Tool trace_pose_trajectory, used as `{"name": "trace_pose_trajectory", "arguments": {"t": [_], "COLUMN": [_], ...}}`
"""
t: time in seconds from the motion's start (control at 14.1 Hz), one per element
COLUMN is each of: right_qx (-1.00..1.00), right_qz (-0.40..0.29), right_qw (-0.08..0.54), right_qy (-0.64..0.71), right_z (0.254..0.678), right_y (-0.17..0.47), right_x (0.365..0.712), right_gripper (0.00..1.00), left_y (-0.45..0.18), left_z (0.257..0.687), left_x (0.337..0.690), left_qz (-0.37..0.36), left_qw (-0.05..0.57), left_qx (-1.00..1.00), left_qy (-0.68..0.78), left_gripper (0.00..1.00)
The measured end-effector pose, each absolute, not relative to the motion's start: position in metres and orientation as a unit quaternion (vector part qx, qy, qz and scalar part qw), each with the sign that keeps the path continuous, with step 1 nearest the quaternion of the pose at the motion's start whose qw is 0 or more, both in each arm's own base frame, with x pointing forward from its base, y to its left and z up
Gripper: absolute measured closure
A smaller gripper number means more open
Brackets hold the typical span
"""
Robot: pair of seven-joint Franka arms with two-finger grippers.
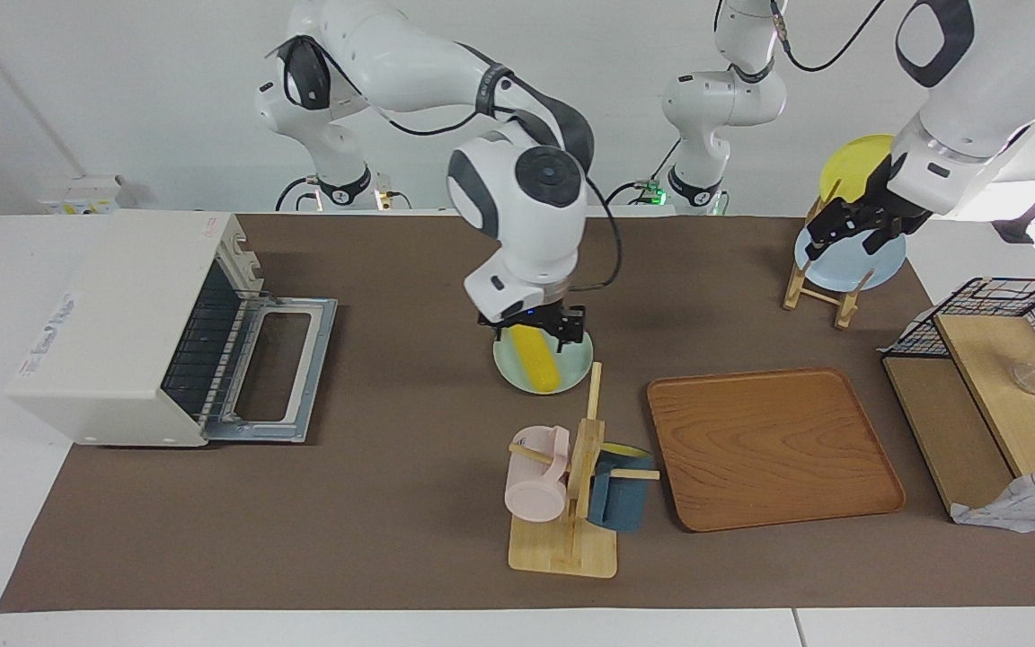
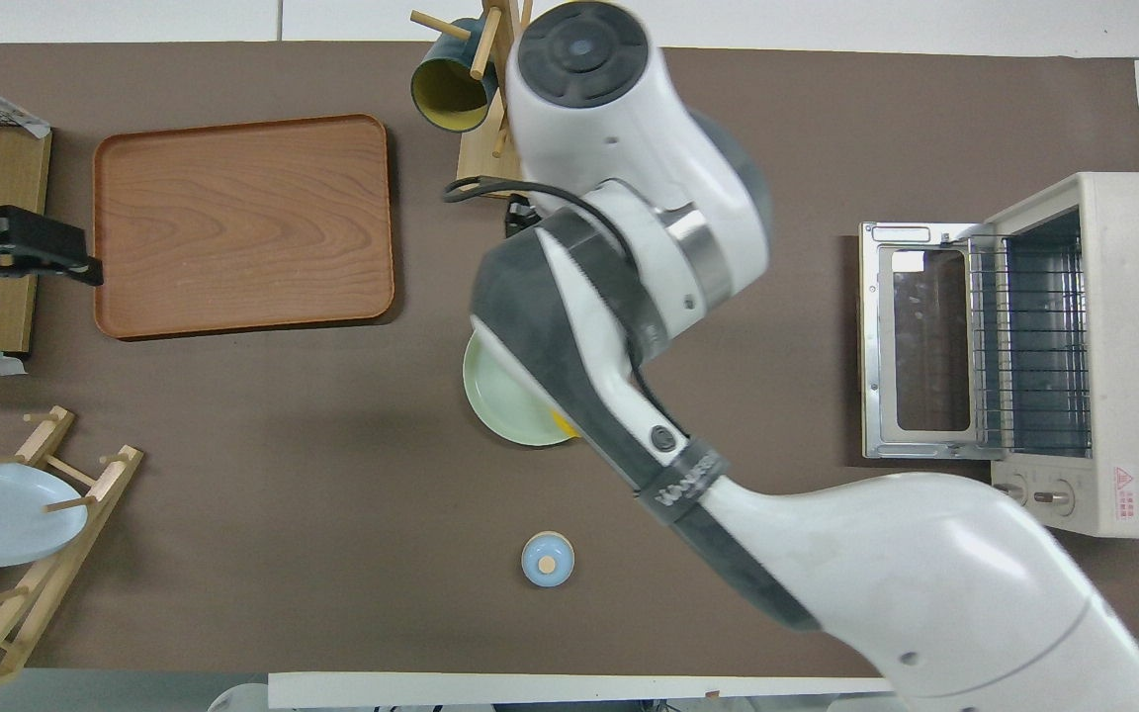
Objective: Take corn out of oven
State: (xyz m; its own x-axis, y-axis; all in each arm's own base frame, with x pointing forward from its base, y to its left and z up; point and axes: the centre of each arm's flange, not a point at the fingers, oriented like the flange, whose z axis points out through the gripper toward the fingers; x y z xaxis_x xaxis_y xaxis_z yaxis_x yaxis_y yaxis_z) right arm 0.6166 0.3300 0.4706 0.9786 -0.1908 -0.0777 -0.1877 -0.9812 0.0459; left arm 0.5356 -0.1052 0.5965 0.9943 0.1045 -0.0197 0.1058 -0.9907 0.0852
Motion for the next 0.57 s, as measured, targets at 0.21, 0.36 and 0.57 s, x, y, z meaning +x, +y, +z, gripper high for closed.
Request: {"name": "trace_pose_trajectory", "arguments": {"t": [0.21, 0.36, 0.57], "right_qx": [0.997, 0.996, 0.993], "right_qz": [-0.062, -0.085, -0.109], "right_qw": [0.024, 0.029, 0.034], "right_qy": [-0.044, -0.021, -0.010], "right_z": [0.418, 0.377, 0.352], "right_y": [0.239, 0.189, 0.132], "right_x": [0.610, 0.595, 0.580], "right_gripper": [0.32, 0.58, 0.89], "left_y": [-0.202, -0.250, -0.301], "left_z": [0.554, 0.527, 0.494], "left_x": [0.517, 0.505, 0.501], "left_qz": [0.006, 0.002, -0.001], "left_qw": [0.049, 0.049, 0.050], "left_qx": [0.997, 0.997, 0.997], "left_qy": [0.060, 0.066, 0.056], "left_gripper": [0.00, 0.00, 0.00]}}
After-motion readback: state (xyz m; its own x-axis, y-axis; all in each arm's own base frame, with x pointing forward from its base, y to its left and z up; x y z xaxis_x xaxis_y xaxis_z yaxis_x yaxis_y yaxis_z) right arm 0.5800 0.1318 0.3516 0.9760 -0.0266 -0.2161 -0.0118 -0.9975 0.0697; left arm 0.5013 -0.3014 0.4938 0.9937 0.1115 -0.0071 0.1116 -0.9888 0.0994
